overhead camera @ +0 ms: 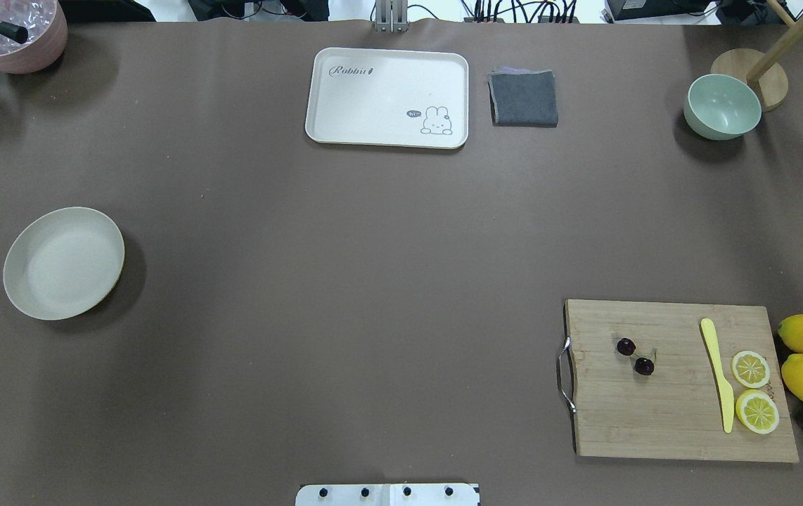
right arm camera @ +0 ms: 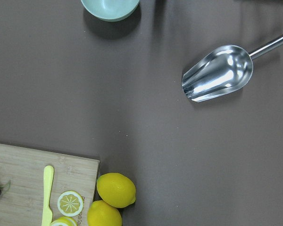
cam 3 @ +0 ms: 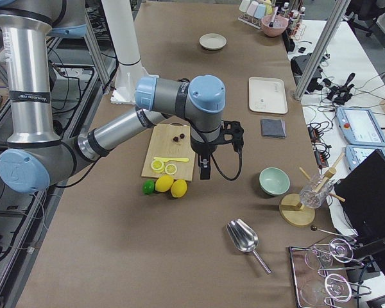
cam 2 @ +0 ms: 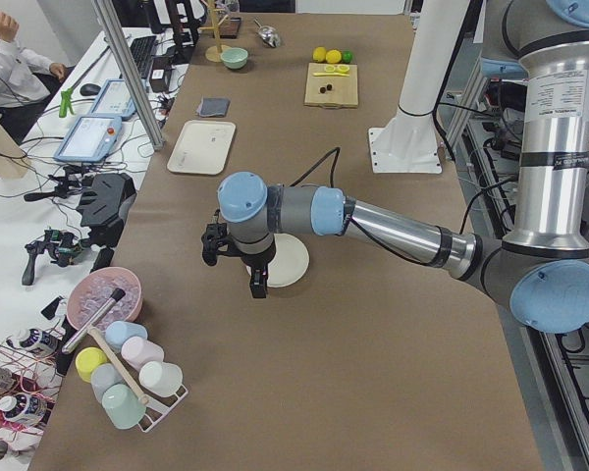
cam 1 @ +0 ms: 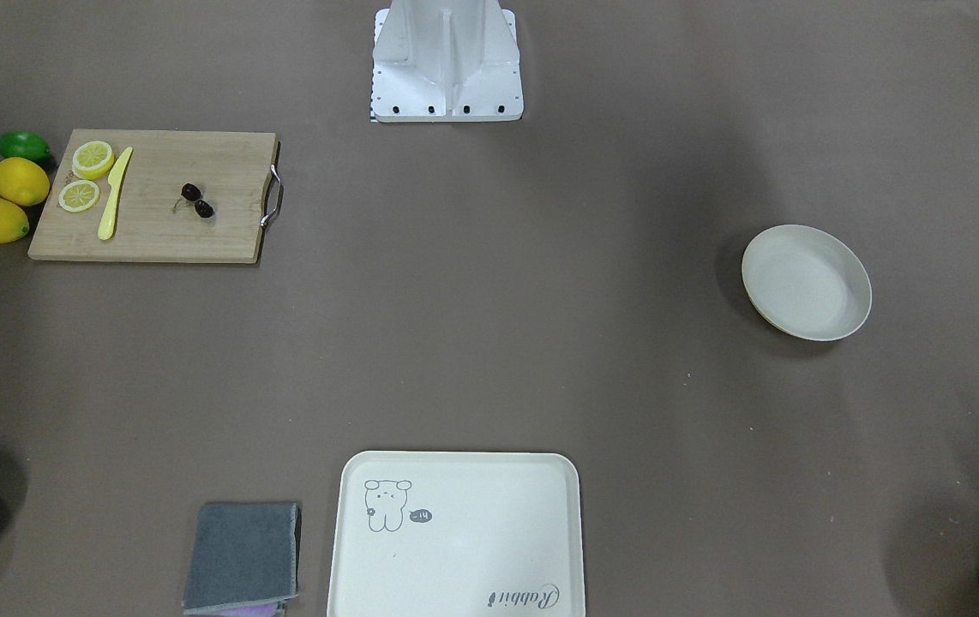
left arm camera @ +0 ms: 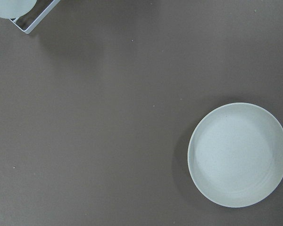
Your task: Place red cherry on plate
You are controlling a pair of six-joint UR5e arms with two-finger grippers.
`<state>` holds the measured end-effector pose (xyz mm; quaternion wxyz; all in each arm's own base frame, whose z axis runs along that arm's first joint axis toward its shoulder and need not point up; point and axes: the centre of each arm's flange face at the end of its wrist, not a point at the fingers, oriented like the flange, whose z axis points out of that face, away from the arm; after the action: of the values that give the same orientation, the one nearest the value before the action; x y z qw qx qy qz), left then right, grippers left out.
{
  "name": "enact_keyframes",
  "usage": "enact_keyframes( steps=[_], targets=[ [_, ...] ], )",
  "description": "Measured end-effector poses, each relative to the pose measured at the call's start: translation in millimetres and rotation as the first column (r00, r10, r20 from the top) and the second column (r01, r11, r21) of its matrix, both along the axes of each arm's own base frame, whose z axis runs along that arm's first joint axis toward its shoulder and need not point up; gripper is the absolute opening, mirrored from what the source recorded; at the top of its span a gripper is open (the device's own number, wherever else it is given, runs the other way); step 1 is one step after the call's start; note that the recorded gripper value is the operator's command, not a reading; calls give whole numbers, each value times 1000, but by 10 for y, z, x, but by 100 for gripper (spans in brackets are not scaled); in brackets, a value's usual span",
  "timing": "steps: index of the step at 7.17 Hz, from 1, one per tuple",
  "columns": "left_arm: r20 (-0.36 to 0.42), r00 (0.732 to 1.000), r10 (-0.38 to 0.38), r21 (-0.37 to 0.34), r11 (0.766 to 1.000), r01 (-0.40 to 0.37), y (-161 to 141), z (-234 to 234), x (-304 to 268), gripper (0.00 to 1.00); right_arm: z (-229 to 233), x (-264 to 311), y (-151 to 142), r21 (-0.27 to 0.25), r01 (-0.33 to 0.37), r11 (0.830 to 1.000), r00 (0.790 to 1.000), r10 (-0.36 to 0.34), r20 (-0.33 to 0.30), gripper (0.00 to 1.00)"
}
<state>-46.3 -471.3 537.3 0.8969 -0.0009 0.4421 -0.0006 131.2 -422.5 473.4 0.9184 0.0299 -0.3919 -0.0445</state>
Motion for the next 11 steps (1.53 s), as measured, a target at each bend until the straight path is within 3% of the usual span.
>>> enact_keyframes(
  steps=[3, 6, 8, 11],
  targets=[
    [-159, 984, 76, 80, 995, -64, 111, 190, 375, 98, -13, -29, 93, 3, -5, 1000, 1000, 5, 26, 100],
    [-196, 965, 175, 118, 981, -154, 178, 778, 935, 97, 56, -26, 13, 15, -4, 1000, 1000, 3, 29, 100],
    [-209, 965, 157, 123, 983, -133, 69, 1099, 1430, 97, 71, -22, 4, 15, -4, 1000, 1000, 4, 29, 100],
    [-211, 972, 105, 113, 990, -82, -94, 1058, 2028, 96, 62, -21, 6, 17, -5, 1000, 1000, 5, 28, 100]
  ],
)
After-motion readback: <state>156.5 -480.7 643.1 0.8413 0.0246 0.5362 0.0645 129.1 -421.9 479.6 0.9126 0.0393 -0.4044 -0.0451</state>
